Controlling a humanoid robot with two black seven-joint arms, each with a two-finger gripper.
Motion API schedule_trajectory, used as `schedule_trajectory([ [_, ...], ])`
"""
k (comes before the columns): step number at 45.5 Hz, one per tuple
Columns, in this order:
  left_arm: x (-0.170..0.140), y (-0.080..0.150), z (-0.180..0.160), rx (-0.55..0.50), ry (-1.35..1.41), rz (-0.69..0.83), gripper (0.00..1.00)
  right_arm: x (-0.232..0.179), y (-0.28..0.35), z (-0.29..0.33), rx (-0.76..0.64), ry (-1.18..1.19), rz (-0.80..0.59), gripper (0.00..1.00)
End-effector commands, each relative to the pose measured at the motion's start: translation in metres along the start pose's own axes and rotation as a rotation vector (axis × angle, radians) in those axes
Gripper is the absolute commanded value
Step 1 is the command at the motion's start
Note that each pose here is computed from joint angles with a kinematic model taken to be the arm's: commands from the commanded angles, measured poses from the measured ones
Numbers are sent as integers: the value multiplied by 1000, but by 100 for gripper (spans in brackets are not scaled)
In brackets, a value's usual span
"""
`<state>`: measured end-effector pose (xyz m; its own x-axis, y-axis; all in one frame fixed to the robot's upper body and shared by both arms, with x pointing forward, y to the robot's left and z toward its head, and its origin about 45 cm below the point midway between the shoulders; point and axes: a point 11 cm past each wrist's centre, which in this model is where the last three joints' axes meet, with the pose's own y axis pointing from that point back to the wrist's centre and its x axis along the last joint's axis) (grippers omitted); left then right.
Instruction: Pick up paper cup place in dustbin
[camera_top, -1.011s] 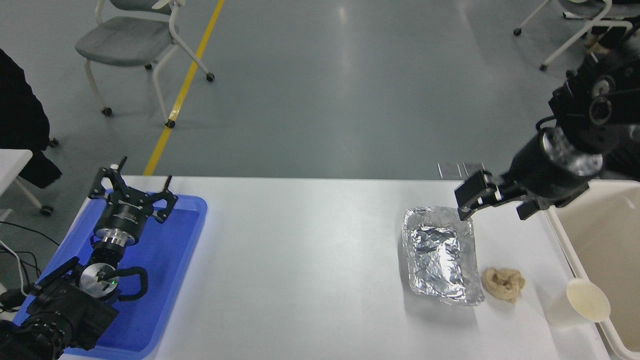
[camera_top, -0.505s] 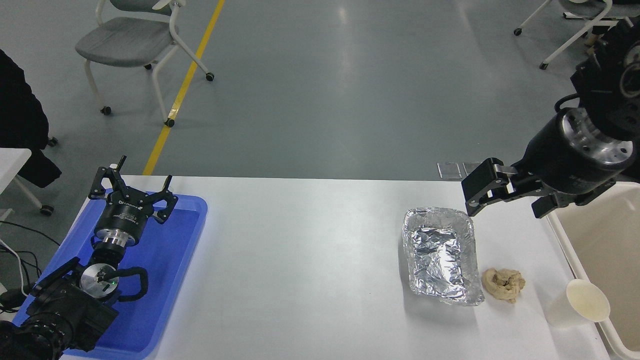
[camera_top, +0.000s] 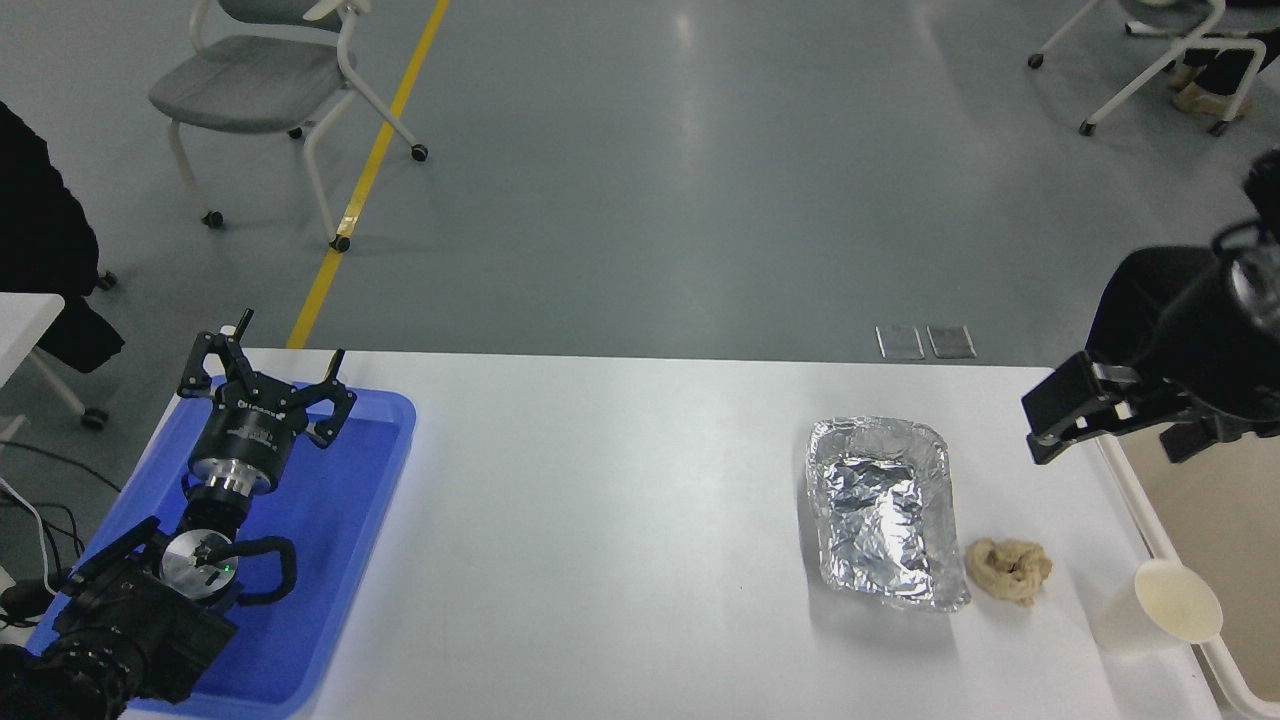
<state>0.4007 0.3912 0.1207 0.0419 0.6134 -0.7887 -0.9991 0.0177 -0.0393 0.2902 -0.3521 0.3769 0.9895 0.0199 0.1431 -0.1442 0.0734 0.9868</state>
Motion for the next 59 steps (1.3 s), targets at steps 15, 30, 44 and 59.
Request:
schedule_trajectory([
  [15,-1,-1,0,0,1,-1,100,-40,-124,141,-99,-31,56,100],
  [30,-2,-1,-1,1,1,-4,100,-64,-183,155,-78,-19,47,100],
  [44,-2,-1,-1,1,1,-4,100,-71,-215,156,-68,-32,73,100],
  [59,-2,-1,-1,0,2,-3,100,-76,-253,141,-40,-20,101,100],
])
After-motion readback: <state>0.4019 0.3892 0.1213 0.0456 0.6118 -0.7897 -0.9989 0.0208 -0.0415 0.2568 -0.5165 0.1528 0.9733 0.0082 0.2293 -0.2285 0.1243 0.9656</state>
